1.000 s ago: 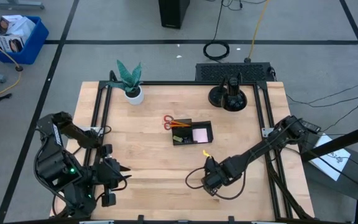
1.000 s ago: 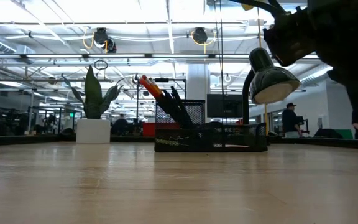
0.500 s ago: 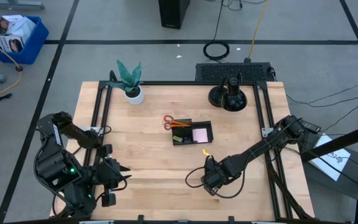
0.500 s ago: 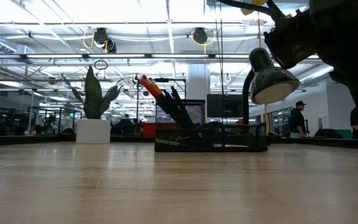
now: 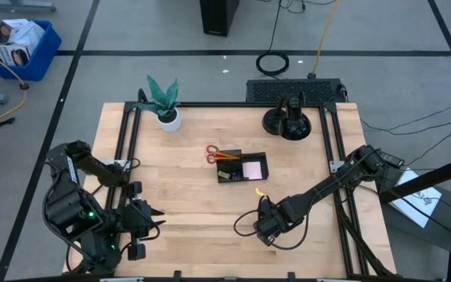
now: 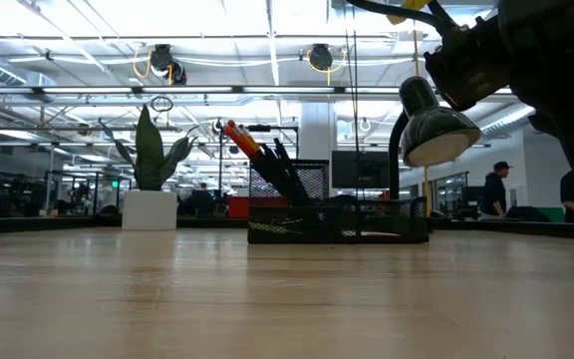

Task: Pick and place office supplies into organizer
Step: Put the black binder clip into the desk organizer

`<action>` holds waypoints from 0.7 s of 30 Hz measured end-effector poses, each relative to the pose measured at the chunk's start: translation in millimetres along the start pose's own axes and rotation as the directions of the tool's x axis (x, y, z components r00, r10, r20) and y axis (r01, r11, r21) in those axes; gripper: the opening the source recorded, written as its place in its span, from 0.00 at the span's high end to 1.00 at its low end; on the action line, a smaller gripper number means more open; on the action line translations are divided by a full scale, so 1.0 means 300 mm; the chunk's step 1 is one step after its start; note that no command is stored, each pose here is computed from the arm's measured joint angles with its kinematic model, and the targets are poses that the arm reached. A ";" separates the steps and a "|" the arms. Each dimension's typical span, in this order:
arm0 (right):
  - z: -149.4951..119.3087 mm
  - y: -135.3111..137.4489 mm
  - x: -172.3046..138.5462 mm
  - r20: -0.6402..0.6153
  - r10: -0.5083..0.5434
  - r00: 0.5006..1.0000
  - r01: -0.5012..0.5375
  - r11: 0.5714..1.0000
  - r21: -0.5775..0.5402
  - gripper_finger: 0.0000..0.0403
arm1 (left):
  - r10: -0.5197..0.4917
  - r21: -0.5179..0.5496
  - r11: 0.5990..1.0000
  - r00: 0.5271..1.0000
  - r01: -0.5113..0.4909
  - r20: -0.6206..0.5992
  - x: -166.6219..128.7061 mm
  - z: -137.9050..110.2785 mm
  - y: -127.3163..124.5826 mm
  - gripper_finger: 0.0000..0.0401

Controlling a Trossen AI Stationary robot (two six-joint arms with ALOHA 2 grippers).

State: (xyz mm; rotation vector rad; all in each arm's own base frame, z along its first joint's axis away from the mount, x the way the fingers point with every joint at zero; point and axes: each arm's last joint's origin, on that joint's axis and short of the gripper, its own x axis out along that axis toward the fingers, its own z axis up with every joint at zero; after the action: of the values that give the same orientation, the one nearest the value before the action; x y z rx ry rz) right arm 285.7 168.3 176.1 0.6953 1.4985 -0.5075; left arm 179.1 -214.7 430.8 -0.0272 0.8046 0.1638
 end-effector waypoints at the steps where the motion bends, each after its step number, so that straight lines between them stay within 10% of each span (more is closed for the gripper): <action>1: 0.000 0.000 0.000 0.000 0.000 1.000 0.000 1.000 0.000 0.73 | 0.000 0.000 1.000 1.000 0.000 0.000 0.000 0.000 0.000 0.79; 21: -0.004 -0.031 0.083 -0.035 0.056 0.998 -0.055 0.998 0.025 0.73 | 0.003 -0.002 1.000 1.000 -0.003 0.000 0.002 0.002 0.001 0.79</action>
State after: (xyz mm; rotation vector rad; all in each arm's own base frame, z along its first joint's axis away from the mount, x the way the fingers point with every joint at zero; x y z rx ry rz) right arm 279.1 165.4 150.5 0.7662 1.5042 -0.4734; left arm 179.9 -214.1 430.8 -0.0284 0.8046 0.1672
